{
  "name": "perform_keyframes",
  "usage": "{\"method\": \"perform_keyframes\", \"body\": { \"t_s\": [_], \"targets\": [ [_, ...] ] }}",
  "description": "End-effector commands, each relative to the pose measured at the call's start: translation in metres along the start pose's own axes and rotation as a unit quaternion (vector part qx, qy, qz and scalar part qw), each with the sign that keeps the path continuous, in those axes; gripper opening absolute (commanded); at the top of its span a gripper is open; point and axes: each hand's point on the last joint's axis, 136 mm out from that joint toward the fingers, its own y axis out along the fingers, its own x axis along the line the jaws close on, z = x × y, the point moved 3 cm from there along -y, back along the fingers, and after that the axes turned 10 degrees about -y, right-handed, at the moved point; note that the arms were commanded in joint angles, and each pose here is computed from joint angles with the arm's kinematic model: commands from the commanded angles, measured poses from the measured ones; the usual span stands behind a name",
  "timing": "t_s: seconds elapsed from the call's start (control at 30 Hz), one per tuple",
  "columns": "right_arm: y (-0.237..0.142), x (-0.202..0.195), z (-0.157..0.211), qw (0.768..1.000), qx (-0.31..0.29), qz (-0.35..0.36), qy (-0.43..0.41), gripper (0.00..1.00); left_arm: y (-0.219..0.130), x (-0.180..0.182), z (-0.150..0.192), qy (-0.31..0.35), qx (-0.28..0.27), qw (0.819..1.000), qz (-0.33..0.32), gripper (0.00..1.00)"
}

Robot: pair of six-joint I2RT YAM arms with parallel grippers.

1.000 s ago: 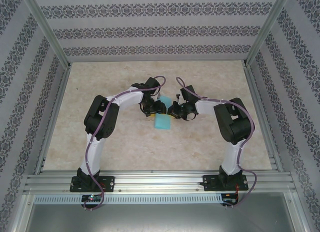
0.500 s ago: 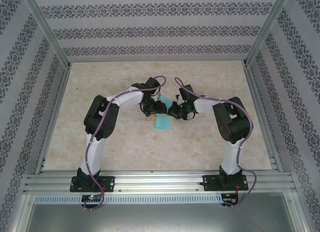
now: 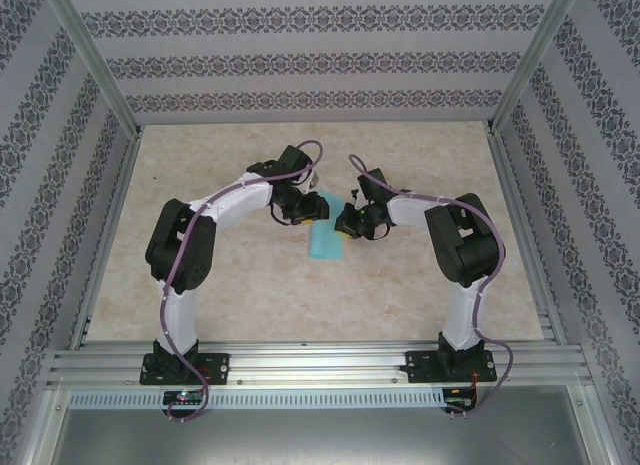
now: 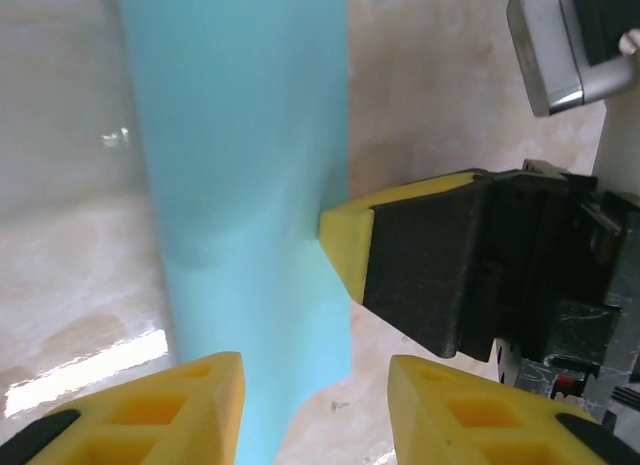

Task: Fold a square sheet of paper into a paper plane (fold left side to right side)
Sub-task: Hold the square sheet of paper at the center of the table.

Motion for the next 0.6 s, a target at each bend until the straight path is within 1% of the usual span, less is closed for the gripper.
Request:
{"method": "perform_keyframes", "body": {
  "t_s": [0.0,0.13,0.37,0.5,0.57],
  "targets": [
    [0.013,-0.013,0.009,0.999,0.018,0.032,-0.003,0.10,0.014,-0.007,0.002,0.000,0.020,0.999,0.038,0.38],
    [0.013,-0.013,0.008,0.999,0.019,0.033,-0.002,0.10,0.027,0.001,0.003,-0.007,0.031,0.999,0.034,0.34],
    [0.013,-0.013,0.010,0.999,0.023,0.038,-0.004,0.10,0.044,0.030,0.003,-0.012,0.031,0.999,-0.021,0.32],
    [0.013,-0.016,0.011,0.999,0.025,0.045,-0.006,0.10,0.048,0.048,0.003,-0.013,0.019,0.998,-0.061,0.30],
    [0.014,-0.015,0.011,0.999,0.026,0.044,-0.006,0.10,0.052,0.056,0.005,-0.017,0.024,0.997,-0.067,0.29]
  ]
}}
